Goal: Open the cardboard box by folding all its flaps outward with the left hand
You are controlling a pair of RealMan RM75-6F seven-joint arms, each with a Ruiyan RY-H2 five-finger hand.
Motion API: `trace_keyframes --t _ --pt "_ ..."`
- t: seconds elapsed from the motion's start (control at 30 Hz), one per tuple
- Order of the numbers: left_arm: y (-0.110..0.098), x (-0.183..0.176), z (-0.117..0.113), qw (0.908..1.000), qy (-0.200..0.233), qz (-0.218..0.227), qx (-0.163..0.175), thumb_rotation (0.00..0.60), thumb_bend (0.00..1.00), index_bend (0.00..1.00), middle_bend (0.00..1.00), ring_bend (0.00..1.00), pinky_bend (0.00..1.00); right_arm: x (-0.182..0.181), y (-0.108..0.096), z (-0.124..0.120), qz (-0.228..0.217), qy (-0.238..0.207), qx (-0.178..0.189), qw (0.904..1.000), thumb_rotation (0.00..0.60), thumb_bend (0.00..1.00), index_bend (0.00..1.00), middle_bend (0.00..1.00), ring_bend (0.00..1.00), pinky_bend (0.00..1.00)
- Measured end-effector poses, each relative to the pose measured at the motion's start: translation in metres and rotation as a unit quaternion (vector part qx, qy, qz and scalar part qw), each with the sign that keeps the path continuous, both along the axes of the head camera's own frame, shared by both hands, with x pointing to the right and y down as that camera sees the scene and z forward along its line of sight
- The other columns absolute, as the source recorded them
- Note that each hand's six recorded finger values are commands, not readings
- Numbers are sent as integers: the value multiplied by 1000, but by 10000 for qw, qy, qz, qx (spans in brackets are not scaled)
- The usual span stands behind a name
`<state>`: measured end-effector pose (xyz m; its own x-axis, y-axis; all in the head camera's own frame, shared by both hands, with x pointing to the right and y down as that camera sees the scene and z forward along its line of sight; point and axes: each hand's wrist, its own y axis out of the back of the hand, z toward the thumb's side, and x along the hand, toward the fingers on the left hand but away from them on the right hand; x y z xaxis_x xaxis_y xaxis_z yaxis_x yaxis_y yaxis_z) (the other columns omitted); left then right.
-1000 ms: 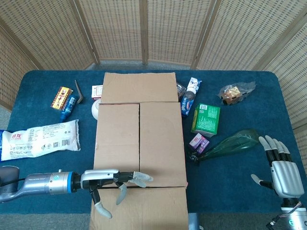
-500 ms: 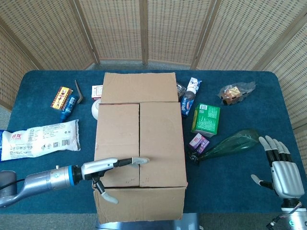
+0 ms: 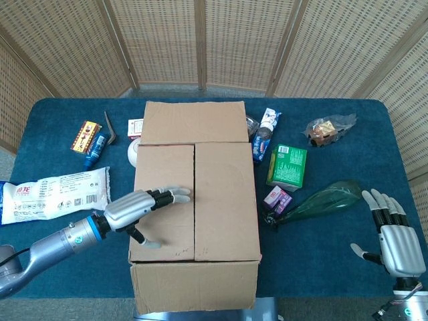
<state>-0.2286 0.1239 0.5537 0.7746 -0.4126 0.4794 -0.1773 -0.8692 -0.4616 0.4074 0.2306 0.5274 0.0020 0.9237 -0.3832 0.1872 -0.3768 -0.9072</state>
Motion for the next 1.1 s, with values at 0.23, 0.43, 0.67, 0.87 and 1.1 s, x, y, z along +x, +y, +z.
trace_keyframes --t 0.23,0.43,0.67,0.87,1.1 --pt "-18 -9 4 9943 -588 -32 893 600 68 21 0 0 106 -1 1 1 -22 -4 -15 10000 600 84 0 0 0 94" --pt "-26 6 13 9857 -668 -218 1529 600 68 0 0 0 90 -1 1 2 -25 12 -45 10000 600 82 0 0 0 94" --pt "-35 31 24 9777 -631 -309 1978 600 68 0 0 0 0 1 0 2 15 -3 -43 10000 600 82 0 0 0 94" --pt "-40 57 31 9739 -458 -358 2196 600 69 0 0 0 0 3 -1 2 51 -23 -53 10000 600 82 0 0 0 94" --pt "-44 81 39 9717 -506 -275 2292 600 69 0 0 0 0 7 -3 0 109 -49 -43 9999 600 82 0 0 0 94"
